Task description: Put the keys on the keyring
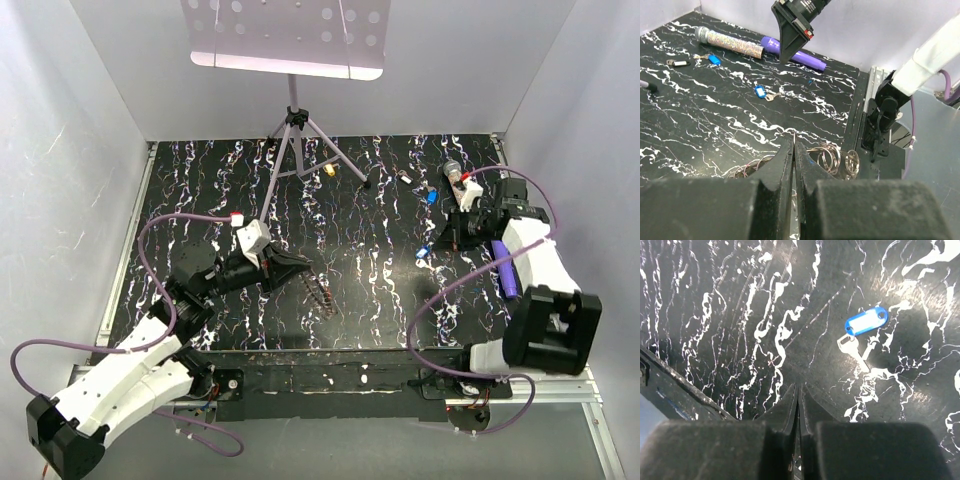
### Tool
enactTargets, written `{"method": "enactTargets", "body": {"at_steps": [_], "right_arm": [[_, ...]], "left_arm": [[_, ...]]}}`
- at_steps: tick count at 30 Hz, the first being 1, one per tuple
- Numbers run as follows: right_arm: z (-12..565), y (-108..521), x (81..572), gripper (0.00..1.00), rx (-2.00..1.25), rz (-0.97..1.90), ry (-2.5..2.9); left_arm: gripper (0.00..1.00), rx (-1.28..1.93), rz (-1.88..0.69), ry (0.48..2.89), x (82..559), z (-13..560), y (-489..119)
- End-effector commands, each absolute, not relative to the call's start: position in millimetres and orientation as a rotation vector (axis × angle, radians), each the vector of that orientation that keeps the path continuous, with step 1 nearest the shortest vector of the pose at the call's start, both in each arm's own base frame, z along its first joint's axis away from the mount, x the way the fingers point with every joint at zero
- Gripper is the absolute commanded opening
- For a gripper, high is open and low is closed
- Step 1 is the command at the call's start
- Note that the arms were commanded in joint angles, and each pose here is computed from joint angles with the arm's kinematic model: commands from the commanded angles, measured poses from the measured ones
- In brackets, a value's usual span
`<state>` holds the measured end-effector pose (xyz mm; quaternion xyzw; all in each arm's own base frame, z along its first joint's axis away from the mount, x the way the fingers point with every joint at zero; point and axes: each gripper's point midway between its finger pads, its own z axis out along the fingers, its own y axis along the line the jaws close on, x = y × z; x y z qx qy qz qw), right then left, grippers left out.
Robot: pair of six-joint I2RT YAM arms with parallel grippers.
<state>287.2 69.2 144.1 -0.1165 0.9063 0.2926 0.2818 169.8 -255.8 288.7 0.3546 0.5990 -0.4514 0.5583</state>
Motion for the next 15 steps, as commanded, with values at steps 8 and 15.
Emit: {"method": "enactTargets", "body": {"at_steps": [8,15], "right_arm": [[99.7,59.9,306.1,0.51,-0.435,0.867,2.566],[71.8,57.6,314.7,0.41,-0.360,0.855,2.627]], "left_arm": [[0.00,0.852,-1.022,1.311,179.0,291.2,-256.7],[0.00,0.884,-1.018,1.306,185.2,281.4,-261.4]]}}
